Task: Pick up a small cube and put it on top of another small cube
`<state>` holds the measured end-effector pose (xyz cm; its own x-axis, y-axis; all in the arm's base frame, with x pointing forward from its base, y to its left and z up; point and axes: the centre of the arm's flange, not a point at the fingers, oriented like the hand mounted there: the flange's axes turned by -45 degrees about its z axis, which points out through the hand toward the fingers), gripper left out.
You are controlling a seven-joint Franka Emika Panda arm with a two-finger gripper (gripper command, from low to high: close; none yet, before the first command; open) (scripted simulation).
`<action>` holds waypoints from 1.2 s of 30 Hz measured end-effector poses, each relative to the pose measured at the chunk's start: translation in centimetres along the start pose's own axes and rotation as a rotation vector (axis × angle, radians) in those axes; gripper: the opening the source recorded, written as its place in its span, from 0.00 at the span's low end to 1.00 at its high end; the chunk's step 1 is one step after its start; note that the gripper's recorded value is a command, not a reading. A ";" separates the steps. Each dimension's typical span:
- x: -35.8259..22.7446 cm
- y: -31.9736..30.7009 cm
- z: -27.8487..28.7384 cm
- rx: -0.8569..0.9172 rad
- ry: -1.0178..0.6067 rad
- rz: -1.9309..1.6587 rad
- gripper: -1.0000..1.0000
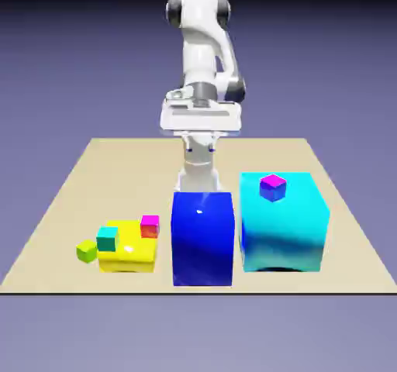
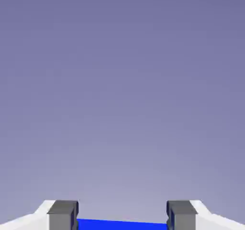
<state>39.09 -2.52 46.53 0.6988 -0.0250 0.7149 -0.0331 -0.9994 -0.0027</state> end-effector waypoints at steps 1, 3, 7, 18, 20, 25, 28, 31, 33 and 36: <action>-0.1 1.8 1.1 -0.008 -0.054 0.080 0.50; -0.6 5.3 3.3 -0.023 -0.157 0.240 0.50; -2.7 12.3 6.9 -0.041 -0.344 0.562 0.50; -12.7 29.7 11.6 -0.005 -0.669 1.437 0.50; -14.4 32.0 12.0 0.021 -0.698 1.573 0.50; -18.4 35.5 13.9 0.076 -0.779 1.836 0.50; -20.6 37.3 15.0 0.112 -0.817 1.973 0.50; -22.7 39.1 16.0 0.152 -0.844 2.098 0.50; -24.0 40.2 16.5 0.181 -0.857 2.175 0.50; -25.9 41.9 17.3 0.226 -0.873 2.277 0.50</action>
<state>31.96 -44.17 15.77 -0.2736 -0.5248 -0.8061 -0.8145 0.5721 -0.0960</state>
